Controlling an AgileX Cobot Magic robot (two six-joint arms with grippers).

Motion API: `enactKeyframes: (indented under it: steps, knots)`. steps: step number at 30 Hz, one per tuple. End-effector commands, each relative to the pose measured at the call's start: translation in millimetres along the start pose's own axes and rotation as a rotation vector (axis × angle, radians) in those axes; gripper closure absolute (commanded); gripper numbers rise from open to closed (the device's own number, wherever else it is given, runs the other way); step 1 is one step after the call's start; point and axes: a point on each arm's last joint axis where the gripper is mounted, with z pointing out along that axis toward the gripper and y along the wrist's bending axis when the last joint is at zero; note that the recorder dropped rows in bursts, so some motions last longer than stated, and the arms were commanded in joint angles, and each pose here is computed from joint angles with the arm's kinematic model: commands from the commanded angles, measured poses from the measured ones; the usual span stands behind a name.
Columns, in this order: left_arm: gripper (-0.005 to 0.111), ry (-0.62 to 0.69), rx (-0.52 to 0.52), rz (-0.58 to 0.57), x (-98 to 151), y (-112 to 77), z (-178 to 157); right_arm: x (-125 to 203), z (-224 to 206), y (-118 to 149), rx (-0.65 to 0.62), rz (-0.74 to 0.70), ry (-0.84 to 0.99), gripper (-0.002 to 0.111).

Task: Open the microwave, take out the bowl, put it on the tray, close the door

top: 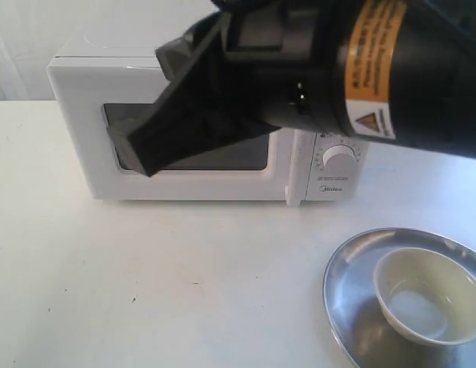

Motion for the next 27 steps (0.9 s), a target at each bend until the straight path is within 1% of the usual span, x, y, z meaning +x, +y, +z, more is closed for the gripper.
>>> enactKeyframes:
  steps: [1,3,6,7,9,12,14,15,16,17,18,19,21,22,24,27]
  knots:
    - [0.107,-0.004,0.003,-0.006,-1.0,-0.1,-0.3,17.8,6.2,-5.8,0.018,-0.061,0.006,0.108]
    - [0.107,-0.004,0.003,-0.006,-1.0,-0.1,-0.3,27.7,4.7,-11.9,0.004,-0.030,-0.011,0.108]
    - [0.107,-0.004,0.003,-0.006,-1.0,-0.1,-0.3,43.5,-8.2,-29.3,-0.001,0.092,-0.049,0.108]
    - [0.107,-0.004,0.003,-0.006,-1.0,-0.1,-0.3,50.5,-15.6,-37.4,0.024,0.128,-0.053,0.108]
    - [0.107,-0.004,0.003,-0.006,-1.0,-0.1,-0.3,64.0,-31.9,-51.9,0.082,0.134,-0.064,0.108]
    - [0.107,-0.004,0.003,-0.006,-1.0,-0.1,-0.3,91.6,-66.2,-70.7,0.201,0.162,-0.088,0.108]
    - [0.107,-0.004,0.003,-0.006,-1.0,-0.1,-0.3,113.0,-89.1,-77.8,0.283,0.197,-0.110,0.108]
    - [0.107,-0.004,0.003,-0.006,-1.0,-0.1,-0.3,134.2,-107.2,-81.5,0.363,0.237,-0.132,0.108]
    - [0.107,-0.004,0.003,-0.006,-1.0,-0.1,-0.3,145.8,-115.9,-82.2,0.405,0.250,-0.144,0.108]
    - [0.107,-0.004,0.003,-0.006,-1.0,-0.1,-0.3,166.3,-129.6,-82.7,0.489,0.261,-0.162,0.108]
    - [0.107,-0.004,0.003,-0.006,-1.0,-0.1,-0.3,176.6,-136.1,-82.1,0.533,0.266,-0.174,0.108]
    - [0.107,-0.004,0.003,-0.006,-1.0,-0.1,-0.3,196.2,-146.3,-80.1,0.612,0.273,-0.196,0.108]
    - [0.107,-0.004,0.003,-0.006,-1.0,-0.1,-0.3,220.1,-155.1,-77.9,0.717,0.285,-0.214,0.108]
    - [0.107,-0.004,0.003,-0.006,-1.0,-0.1,-0.3,230.1,-157.7,-76.3,0.750,0.284,-0.224,0.108]
    - [0.107,-0.004,0.003,-0.006,-1.0,-0.1,-0.3,241.2,-157.3,-74.4,0.759,0.286,-0.222,0.108]
    - [0.107,-0.004,0.003,-0.006,-1.0,-0.1,-0.3,247.0,-155.4,-74.3,0.762,0.284,-0.202,0.108]
